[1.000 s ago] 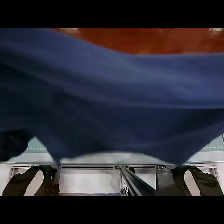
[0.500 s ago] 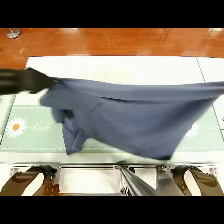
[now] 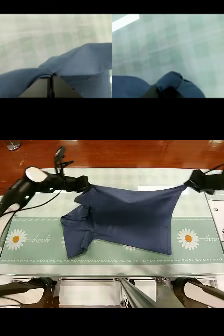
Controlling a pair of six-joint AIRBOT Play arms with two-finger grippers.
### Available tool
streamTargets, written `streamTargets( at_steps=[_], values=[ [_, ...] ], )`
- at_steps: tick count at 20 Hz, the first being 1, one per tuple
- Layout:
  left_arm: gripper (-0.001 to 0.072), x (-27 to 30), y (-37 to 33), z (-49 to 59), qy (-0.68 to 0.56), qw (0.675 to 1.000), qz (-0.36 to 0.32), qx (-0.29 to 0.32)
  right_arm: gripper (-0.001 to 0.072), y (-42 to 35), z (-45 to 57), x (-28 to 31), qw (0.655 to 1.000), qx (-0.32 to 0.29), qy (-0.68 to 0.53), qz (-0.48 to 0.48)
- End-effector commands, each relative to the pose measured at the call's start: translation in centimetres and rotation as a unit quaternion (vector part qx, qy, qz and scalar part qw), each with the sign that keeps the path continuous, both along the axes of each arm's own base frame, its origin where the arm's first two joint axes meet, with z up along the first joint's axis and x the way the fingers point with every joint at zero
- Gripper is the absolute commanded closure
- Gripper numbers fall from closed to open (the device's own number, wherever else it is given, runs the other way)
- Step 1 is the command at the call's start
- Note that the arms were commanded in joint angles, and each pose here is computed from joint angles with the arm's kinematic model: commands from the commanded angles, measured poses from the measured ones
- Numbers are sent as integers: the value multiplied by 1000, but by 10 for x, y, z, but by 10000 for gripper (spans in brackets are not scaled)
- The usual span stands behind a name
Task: Fold the shirts.
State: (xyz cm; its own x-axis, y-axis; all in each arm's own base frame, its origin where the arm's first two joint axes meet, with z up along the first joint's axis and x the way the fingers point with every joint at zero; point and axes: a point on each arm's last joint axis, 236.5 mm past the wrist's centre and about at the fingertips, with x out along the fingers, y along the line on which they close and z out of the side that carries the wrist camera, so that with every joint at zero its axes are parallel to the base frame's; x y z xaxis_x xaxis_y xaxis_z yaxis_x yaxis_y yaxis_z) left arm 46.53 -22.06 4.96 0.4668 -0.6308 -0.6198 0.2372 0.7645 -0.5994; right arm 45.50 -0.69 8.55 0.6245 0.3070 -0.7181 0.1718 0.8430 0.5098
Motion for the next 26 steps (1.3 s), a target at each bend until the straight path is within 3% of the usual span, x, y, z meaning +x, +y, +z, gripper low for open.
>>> streamTargets(
  at_steps=[1, 2, 3, 4, 5, 9, 12, 14, 16, 19, 21, 23, 26],
  values=[
    [691, 43, -17, -14, 4, 999, 23, -37, 680, 13, -39, 57, 992, 117, 11, -38],
    [687, 49, -20, -10, 5, 998, 26, -51, 676, 18, -47, 62, 989, 142, 21, -42],
    [583, 49, -22, -8, 9, 998, 17, -55, 496, 24, -53, 65, 984, 168, 30, -45],
    [216, 47, -21, -5, 13, 998, 9, -56, 170, 31, -57, 63, 982, 182, 39, -36],
    [2, 43, -18, -3, 22, 998, -2, -57, 84, 37, -59, 57, 984, 175, 43, -7],
    [3, 10, 42, -3, 98, 993, -59, -17, 84, 14, -56, 9, 982, 157, 90, 52],
    [4, -23, 107, 0, 160, 985, -63, -5, 84, -42, -59, -43, 987, 62, 143, 48],
    [5, -39, 159, -16, 206, 978, -14, 33, 84, -71, -69, -81, 986, 21, 166, 14],
    [5, -58, 193, -44, 245, 968, 44, 43, 84, -71, -90, -118, 982, 44, 180, -29],
    [5, -102, 208, -95, 295, 952, 74, 26, 84, -12, -116, -165, 981, 109, 161, -10],
    [5, -106, 213, -112, 294, 948, 116, -17, 84, 16, -126, -181, 978, 152, 137, -33],
    [5, -110, 214, -119, 289, 947, 130, -53, 84, 34, -136, -200, 973, 175, 149, -34],
    [5, -118, 216, -131, 293, 944, 139, -54, 84, 46, -139, -214, 968, 188, 162, -24]
  ],
)
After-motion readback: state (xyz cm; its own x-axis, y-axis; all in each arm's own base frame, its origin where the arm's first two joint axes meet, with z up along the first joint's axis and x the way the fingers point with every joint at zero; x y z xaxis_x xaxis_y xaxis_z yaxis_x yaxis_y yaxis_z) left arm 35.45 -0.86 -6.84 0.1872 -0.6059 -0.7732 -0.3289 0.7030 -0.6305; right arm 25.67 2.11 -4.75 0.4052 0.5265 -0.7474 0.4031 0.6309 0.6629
